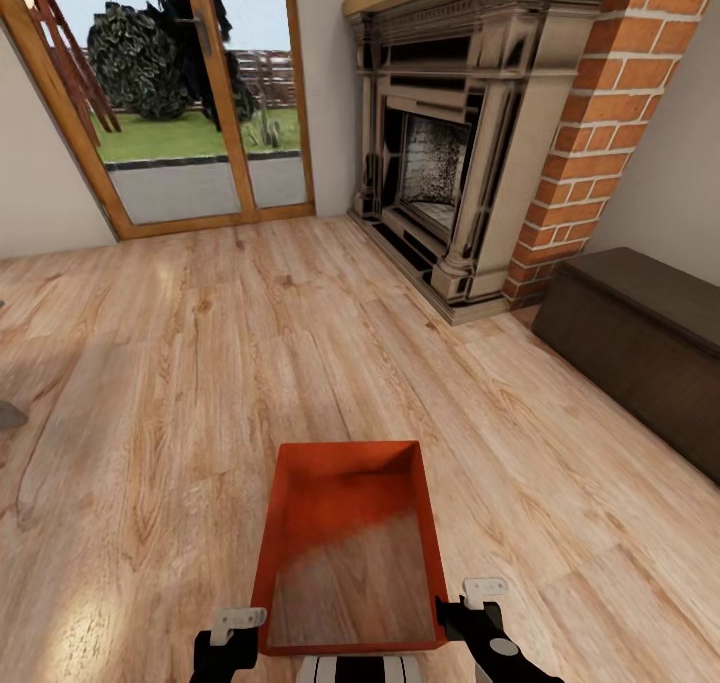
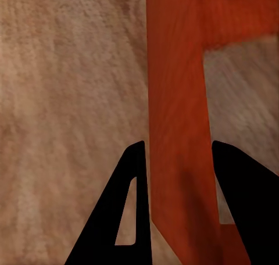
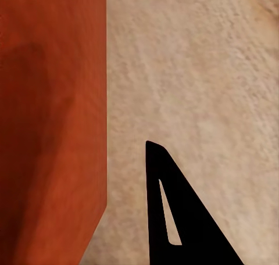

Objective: Move the two storage containers from the living room to the garage. In the garage, place one container on the floor and stack the other container on top of it (either order is fine).

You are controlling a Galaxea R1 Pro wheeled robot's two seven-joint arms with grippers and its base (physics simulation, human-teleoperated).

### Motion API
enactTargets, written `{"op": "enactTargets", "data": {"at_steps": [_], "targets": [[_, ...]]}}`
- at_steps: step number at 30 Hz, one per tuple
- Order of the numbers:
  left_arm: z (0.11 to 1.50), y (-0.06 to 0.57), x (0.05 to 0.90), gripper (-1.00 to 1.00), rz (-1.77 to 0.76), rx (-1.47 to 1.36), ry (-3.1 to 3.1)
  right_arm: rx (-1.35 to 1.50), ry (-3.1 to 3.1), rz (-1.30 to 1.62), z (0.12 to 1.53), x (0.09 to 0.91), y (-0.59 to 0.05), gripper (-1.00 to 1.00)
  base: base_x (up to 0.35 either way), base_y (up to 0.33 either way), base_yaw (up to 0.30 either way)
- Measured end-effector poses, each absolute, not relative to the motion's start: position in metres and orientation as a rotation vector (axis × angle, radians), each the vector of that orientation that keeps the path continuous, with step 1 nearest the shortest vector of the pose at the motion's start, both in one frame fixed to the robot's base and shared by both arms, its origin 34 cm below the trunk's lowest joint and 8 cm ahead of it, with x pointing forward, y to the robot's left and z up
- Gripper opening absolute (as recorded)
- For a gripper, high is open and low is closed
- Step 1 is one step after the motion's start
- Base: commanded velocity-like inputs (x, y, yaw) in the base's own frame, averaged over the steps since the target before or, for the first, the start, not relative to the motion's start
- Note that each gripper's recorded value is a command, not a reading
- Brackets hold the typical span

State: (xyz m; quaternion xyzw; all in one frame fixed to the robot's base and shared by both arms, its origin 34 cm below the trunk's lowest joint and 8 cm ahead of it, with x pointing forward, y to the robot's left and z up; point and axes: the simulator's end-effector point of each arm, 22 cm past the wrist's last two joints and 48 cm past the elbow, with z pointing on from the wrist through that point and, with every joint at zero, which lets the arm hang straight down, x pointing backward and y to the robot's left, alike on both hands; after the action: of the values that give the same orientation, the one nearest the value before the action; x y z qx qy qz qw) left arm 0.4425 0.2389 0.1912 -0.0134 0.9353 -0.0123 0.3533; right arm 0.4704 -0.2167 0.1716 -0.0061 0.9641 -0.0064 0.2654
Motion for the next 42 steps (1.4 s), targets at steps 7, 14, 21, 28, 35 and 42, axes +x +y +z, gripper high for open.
{"op": "enactTargets", "data": {"at_steps": [7,14,21,28,35,42], "targets": [[0.1912,0.2389,0.4425,-1.00,-0.032,-0.035,2.419,-0.017,2.604,-0.017,0.1715,0.4704,-0.2167,-1.00,0.000,0.000,0.000],[0.1912,0.2390,0.4425,-1.00,-0.032,-0.035,2.419,-0.020,2.604,-0.017,0.1716,0.4705,-0.2166,-1.00,0.000,0.000,0.000],[0.1912,0.2386,0.4425,-1.00,-0.032,-0.035,2.419,-0.017,2.604,-0.017,0.1716,0.4704,-0.2167,-1.00,0.000,0.000,0.000],[0.1912,0.2389,0.4425,-1.00,-0.032,-0.035,2.419,-0.020,2.604,-0.017,0.1716,0.4705,-0.2166,-1.00,0.000,0.000,0.000],[0.1911,0.2390,0.4427,-1.00,-0.032,-0.036,2.427,-0.021,2.613,-0.017,0.1711,0.4703,-0.2166,-1.00,0.000,0.000,0.000],[0.1919,0.2379,0.4426,-1.00,-0.035,-0.031,2.435,-0.031,2.622,-0.011,0.1713,0.4691,-0.2149,-1.00,0.000,0.000,0.000]]}}
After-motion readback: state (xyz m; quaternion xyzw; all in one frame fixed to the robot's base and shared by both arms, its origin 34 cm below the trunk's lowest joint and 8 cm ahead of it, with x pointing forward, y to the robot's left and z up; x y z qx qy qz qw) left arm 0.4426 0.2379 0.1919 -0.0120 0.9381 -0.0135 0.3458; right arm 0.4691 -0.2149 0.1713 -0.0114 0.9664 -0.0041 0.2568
